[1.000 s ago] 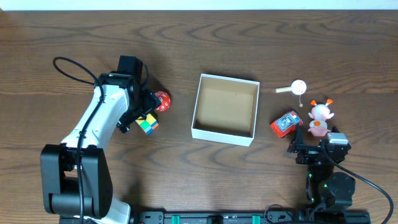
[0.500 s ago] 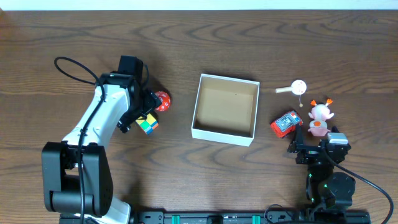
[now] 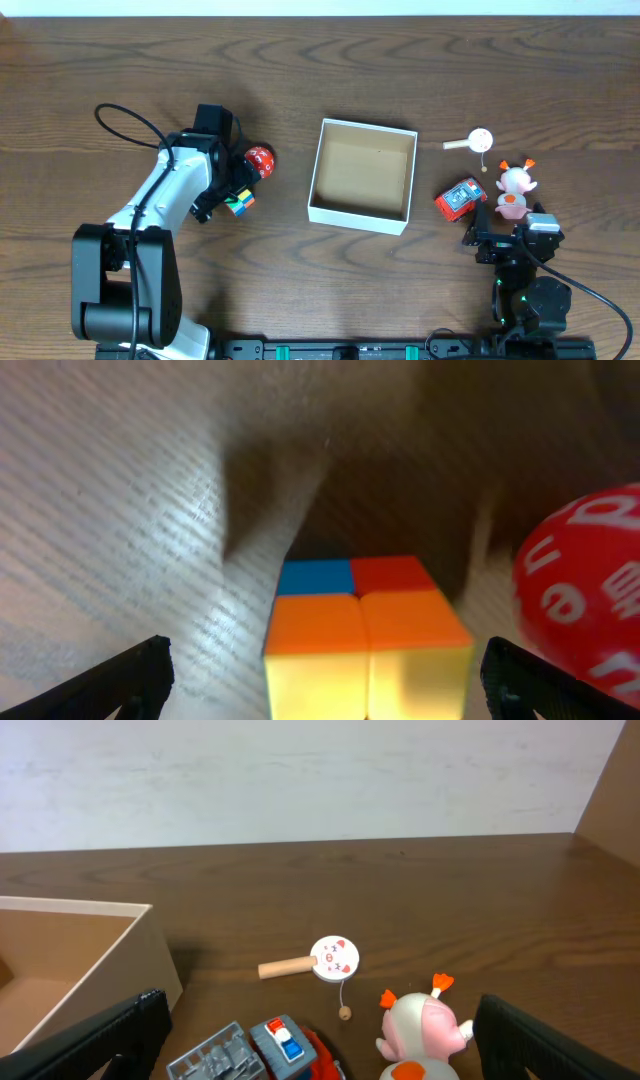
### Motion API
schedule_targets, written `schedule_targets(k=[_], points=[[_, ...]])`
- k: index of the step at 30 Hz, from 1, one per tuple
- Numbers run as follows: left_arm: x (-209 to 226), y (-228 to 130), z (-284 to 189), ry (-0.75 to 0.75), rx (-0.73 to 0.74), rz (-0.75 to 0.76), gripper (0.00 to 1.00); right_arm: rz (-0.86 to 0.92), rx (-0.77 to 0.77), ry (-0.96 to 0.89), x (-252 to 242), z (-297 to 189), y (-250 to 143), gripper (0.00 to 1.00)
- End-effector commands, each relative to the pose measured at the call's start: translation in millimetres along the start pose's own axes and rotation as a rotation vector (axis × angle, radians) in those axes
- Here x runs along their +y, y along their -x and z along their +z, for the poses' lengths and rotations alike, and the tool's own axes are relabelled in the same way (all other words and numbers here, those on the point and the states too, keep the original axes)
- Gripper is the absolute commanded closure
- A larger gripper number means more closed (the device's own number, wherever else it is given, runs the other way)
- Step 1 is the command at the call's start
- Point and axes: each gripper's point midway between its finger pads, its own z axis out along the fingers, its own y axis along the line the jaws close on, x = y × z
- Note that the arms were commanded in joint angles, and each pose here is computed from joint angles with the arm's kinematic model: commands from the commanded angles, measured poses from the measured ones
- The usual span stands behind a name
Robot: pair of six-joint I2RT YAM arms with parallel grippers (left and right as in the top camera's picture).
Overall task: Pack container
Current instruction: 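Lower left gripper and grasp the colour cube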
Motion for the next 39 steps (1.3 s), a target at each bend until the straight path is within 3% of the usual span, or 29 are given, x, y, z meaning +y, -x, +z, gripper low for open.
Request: schedule_targets(k=[1, 17, 19, 20, 23, 28, 32, 39], points=[[2, 3, 5, 0.018, -0.016, -0.008, 0.02, -0.011, -0.003, -0.005, -1, 0, 0, 0.01], [8, 0, 24, 0.069, 0.012, -0.031, 0.01, -0.011, -0.003, -0.005, -1, 0, 0, 0.01], [8, 0, 24, 0.069, 0.013, -0.032, 0.09, -0.011, -0.003, -0.005, -1, 0, 0, 0.01], [8, 0, 24, 0.069, 0.014, -0.031, 0.23, -0.011, -0.003, -0.005, -1, 0, 0, 0.01], [4, -5, 24, 0.044, 0.039, -0.033, 0.36, -0.011, -0.003, -0.005, -1, 0, 0, 0.01], [-4, -13, 23, 0.0, 0.088, -0.034, 0.38, -0.011, -0.003, -0.005, -1, 0, 0, 0.01], [-3, -15, 21, 0.001, 0.097, -0.035, 0.5, -0.011, -0.003, -0.005, -1, 0, 0, 0.01], [0, -6, -4, -0.006, 0.089, -0.022, 0.51, -0.011, -0.003, -0.005, -1, 0, 0, 0.01]])
